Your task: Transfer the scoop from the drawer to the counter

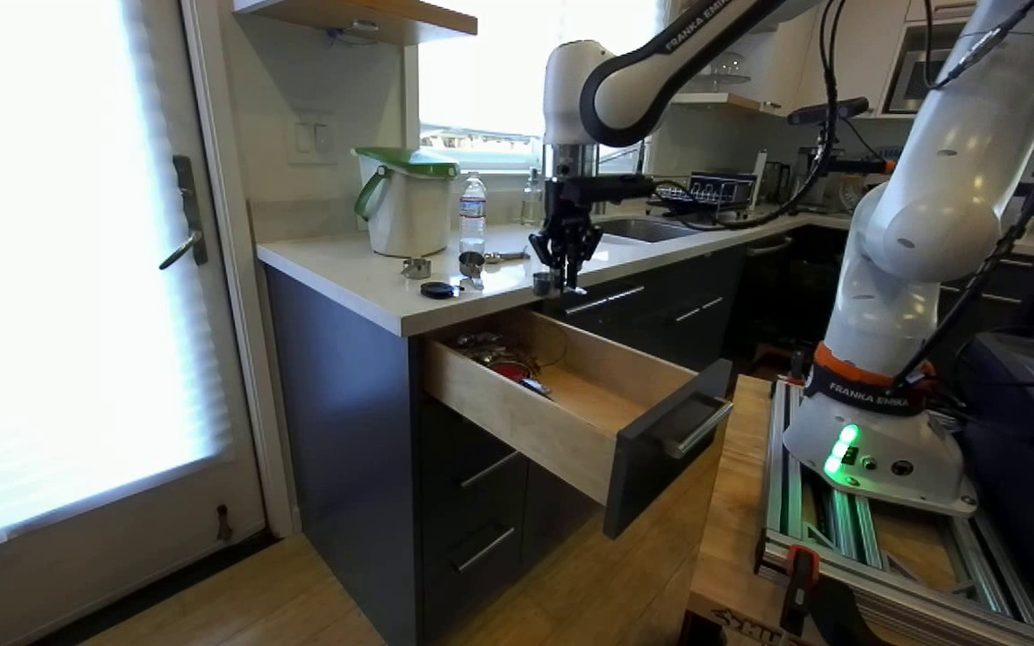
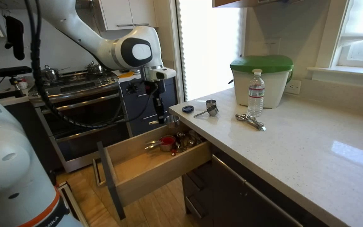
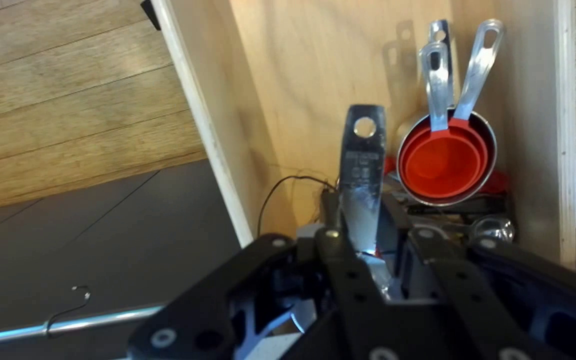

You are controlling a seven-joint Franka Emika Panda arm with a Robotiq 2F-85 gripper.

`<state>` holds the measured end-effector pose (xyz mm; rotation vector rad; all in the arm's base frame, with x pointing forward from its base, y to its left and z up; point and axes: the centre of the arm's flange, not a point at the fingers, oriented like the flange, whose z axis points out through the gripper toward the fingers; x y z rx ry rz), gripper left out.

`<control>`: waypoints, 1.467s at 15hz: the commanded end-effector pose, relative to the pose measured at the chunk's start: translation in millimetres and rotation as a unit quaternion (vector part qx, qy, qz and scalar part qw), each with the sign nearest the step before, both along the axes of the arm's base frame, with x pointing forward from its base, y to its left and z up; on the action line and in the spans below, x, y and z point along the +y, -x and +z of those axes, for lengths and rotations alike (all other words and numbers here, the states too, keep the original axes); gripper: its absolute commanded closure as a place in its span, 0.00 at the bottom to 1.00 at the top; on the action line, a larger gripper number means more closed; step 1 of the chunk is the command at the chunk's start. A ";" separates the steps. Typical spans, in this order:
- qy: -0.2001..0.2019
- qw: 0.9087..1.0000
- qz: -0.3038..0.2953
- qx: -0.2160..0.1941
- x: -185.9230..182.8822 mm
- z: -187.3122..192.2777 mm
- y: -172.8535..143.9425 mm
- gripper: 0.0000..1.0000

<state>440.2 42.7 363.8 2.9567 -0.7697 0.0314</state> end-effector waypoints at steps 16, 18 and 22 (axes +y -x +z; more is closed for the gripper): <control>0.046 0.998 -0.015 -0.041 -29.5 41.7 -66.4 0.95; 0.061 0.997 -0.017 -0.049 -39.4 46.4 -89.6 0.95; 0.082 0.995 -0.004 -0.061 -60.2 45.1 -125.2 0.95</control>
